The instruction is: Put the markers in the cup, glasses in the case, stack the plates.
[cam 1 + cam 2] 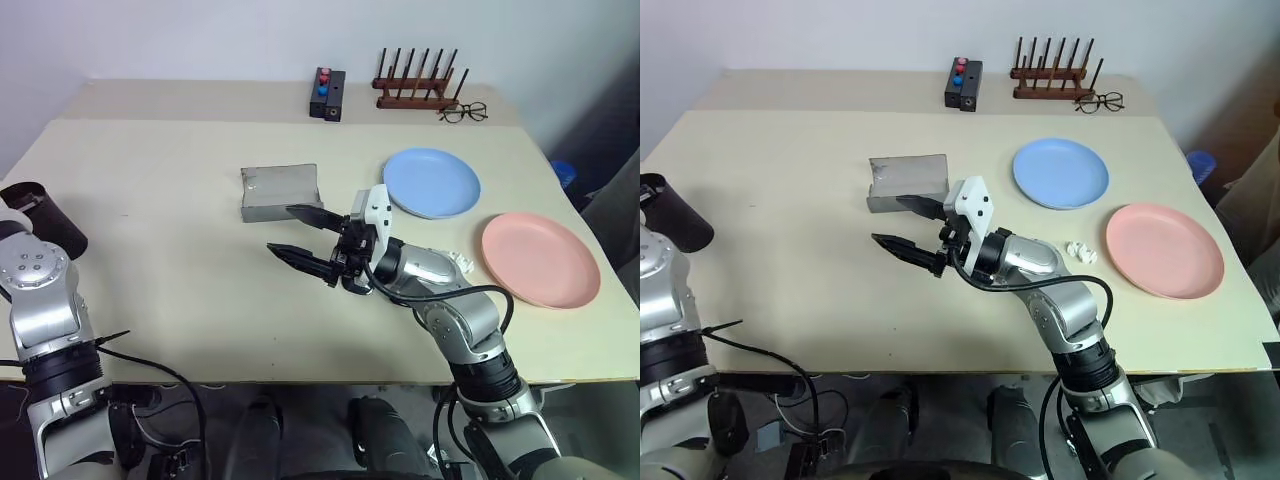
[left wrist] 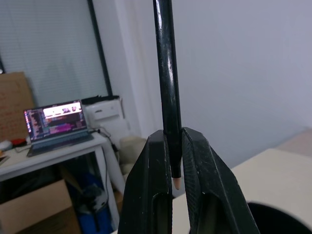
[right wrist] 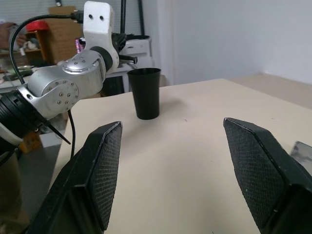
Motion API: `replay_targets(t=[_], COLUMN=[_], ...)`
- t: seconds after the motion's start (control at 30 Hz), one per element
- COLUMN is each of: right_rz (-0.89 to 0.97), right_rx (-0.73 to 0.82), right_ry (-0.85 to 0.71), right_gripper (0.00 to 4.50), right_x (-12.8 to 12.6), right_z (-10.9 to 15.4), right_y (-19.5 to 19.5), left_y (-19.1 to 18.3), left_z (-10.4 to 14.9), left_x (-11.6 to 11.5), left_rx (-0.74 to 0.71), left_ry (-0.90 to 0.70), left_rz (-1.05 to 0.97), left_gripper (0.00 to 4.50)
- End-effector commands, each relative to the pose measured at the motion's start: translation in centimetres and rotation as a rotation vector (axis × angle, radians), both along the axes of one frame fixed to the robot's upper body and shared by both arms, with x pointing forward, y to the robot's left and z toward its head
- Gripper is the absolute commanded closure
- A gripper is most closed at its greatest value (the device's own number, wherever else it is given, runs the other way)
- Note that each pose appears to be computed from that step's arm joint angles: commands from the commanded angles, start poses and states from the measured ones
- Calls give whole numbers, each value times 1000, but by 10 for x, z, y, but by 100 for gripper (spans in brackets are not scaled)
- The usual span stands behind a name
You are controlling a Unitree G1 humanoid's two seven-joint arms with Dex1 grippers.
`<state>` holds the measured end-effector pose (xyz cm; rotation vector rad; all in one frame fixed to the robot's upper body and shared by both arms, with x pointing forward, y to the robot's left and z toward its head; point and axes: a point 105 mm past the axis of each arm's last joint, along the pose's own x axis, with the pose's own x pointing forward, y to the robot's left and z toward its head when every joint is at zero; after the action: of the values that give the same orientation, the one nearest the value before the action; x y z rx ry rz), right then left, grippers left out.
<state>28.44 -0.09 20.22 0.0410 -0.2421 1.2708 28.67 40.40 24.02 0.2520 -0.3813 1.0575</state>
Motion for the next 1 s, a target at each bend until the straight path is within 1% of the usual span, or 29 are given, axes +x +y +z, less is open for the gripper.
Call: replay_targets(t=[0.03,0.17,0.27,0.5,0.7,1.0], right_rz=[26,26,20,4,-2,5], right_rx=[31,32,32,32,32,31], right_ry=[-51,-53,-52,-49,-46,-44], right_gripper=[111,111,111,111,111,111], right_x=[-4,-4,-4,-5,-5,-6], right_z=[13,13,13,12,12,11], right_y=[3,3,3,1,0,1], left_y=[3,5,3,-3,-11,-11], left_z=[1,-7,-11,-23,-30,-36], left_x=[-4,2,11,17,21,21], left_rx=[1,-25,-29,-47,-62,-70], left_ry=[-6,14,32,55,65,81], left_rz=[1,-25,-63,-75,-91,-92], left_gripper=[446,446,446,446,446,446])
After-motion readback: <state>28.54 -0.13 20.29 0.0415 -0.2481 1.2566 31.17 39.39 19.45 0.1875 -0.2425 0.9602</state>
